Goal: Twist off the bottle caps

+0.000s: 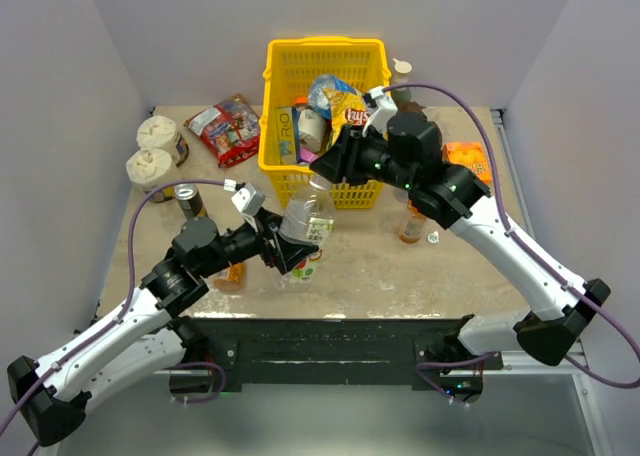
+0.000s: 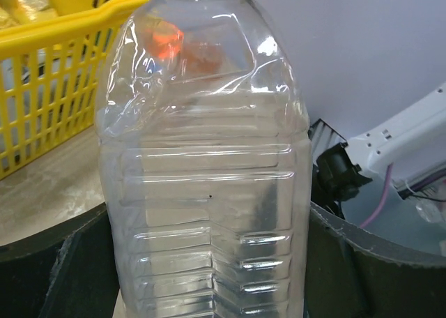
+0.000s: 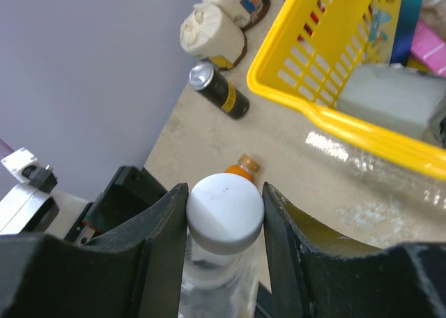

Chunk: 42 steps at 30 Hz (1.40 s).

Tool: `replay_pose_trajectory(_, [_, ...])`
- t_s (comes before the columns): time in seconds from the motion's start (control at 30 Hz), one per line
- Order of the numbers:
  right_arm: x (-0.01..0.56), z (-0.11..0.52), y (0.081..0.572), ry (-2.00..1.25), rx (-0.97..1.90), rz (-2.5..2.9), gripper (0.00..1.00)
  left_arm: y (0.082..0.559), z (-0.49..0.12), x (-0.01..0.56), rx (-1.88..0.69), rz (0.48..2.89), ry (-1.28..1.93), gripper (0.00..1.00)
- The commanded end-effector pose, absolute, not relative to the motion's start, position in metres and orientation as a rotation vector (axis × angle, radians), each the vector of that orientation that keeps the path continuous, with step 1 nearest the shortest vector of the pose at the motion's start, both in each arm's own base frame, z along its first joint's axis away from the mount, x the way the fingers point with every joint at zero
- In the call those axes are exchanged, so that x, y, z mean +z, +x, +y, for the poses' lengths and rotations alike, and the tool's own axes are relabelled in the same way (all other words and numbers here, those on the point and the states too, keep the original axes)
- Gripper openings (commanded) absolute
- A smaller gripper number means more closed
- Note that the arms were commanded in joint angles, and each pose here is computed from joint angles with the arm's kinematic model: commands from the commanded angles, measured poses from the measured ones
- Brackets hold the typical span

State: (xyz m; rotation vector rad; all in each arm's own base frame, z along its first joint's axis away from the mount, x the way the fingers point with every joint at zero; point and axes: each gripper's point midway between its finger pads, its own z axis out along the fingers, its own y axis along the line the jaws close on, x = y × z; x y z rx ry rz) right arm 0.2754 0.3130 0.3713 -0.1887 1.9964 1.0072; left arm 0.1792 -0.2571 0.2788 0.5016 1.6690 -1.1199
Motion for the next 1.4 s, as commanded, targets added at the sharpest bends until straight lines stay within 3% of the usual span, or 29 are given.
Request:
replay_pose_trajectory(0.0, [0.407,0.314,0.259,-0.479,1.151,1.806,0.3,0.159,-0.263,0.324,-1.273,1.441,0.598,0.25])
replay_pose_trajectory(0.17, [0.409,0.314,0.254,-0.595,1.154,1.78,0.29,0.159,-0.256,0.329,-1.334,1.422,0.608,0.24])
replay_pose_trajectory(0.57, [0.439,0.284,0.286,-0.326,1.032,1.732,0.27,0.166,-0.251,0.313,-1.302,1.484,0.594,0.23])
replay_pose_trajectory(0.73, [0.427,0.222,0.314,-0.079,0.852,1.801,0.22,0.168,-0.247,0.313,-1.272,1.486,0.571,0.22])
replay_pose_trajectory(1.03, [0.38,0.082,0.349,0.281,0.453,1.872,0.23,0.168,-0.245,0.314,-1.254,1.489,0.57,0.22])
replay_pose_trajectory(1.27, [0.316,-0.023,0.333,0.612,0.099,1.889,0.22,0.17,-0.241,0.316,-1.228,1.483,0.555,0.22])
replay_pose_trajectory(1.37, [0.272,-0.033,0.312,0.709,0.04,1.926,0.22,0.172,-0.241,0.316,-1.225,1.484,0.548,0.22])
